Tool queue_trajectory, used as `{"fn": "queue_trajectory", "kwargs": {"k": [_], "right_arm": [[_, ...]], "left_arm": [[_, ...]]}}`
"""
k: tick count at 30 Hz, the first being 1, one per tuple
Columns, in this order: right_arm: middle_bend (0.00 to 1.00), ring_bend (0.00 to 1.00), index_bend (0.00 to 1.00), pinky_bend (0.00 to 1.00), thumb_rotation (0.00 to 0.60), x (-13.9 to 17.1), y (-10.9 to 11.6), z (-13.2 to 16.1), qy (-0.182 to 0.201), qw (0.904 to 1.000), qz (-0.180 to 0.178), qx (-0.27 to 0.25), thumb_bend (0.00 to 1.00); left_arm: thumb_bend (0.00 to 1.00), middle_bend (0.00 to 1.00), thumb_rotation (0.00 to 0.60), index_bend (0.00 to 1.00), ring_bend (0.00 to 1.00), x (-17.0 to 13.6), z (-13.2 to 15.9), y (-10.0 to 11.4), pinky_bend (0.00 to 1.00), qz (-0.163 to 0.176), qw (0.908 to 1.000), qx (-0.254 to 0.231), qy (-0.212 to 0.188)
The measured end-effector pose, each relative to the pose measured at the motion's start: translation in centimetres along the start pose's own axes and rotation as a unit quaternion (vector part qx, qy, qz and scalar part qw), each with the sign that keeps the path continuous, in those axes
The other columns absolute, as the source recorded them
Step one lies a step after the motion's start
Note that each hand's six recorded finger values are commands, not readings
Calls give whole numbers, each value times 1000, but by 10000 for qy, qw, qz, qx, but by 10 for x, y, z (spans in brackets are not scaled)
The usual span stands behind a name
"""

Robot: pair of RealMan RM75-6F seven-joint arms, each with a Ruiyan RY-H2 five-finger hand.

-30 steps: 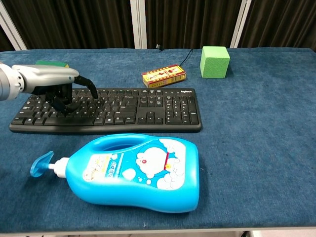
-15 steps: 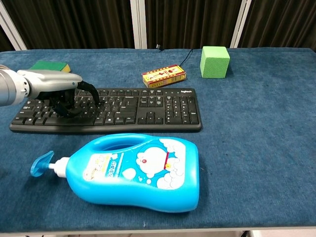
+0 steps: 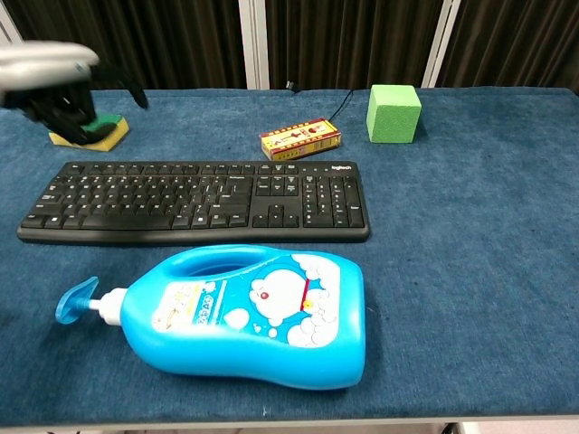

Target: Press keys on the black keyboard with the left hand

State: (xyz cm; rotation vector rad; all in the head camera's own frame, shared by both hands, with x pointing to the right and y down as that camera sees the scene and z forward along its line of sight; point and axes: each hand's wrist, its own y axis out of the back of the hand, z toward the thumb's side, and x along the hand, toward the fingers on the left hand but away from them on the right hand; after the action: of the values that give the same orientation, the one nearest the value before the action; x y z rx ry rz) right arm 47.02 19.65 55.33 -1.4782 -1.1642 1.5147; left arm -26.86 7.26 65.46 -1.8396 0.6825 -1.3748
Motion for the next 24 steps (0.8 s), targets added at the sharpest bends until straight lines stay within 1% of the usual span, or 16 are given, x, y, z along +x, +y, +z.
{"fn": "queue_trajectory", "kwargs": {"k": [1,3,4,6,8,9,11,14,18,21,24], "right_arm": [[0,0,0,0,600,0,0,-1,-1,10000,-1,-8,147],[0,0,0,0,600,0,0,-1,9,10000,-3,-17,147],[0,0,0,0,600,-1,0,0,24,10000,-4,-26,147],[0,0,0,0,600,-1,0,0,48,10000,-10,-28,147],[0,0,0,0,600,-1,0,1,72,10000,-28,-33,147],[0,0,0,0,600,-1,1,1,71,10000,-38,-33,148],[0,0,0,0,600,-1,1,-1,56,10000,-43,-31,148],[0,0,0,0,600,-2,1,-1,54,10000,-34,-30,147],[0,0,0,0,600,-3,1,2,109,9999,-32,-26,147],[0,0,0,0,600,-2,1,4,135,9999,-47,-23,148],[0,0,0,0,600,-2,2,4,129,9999,-54,-10,148]], "left_arm": [[386,788,600,253,755,-6,-8,7,734,175,9998,-16,109],[312,625,600,248,597,-16,-22,15,520,418,9987,-28,297],[284,553,600,239,520,-25,-33,20,434,555,9974,-26,450],[220,394,600,205,347,-38,-50,25,238,722,9951,1,682],[173,288,600,176,233,-56,-66,26,114,867,9919,49,925],[155,250,600,164,192,-64,-73,26,81,914,9905,71,1021],[139,213,600,152,151,-84,-87,24,66,992,9875,108,1221],[136,202,600,147,128,-114,-102,18,58,1074,9841,157,1404],[136,201,600,147,120,-147,-111,14,51,1204,9804,263,1539],[136,201,600,147,120,-174,-119,10,50,1302,9759,309,1722],[136,201,600,147,124,-199,-127,6,50,1323,9714,290,1951]]}}
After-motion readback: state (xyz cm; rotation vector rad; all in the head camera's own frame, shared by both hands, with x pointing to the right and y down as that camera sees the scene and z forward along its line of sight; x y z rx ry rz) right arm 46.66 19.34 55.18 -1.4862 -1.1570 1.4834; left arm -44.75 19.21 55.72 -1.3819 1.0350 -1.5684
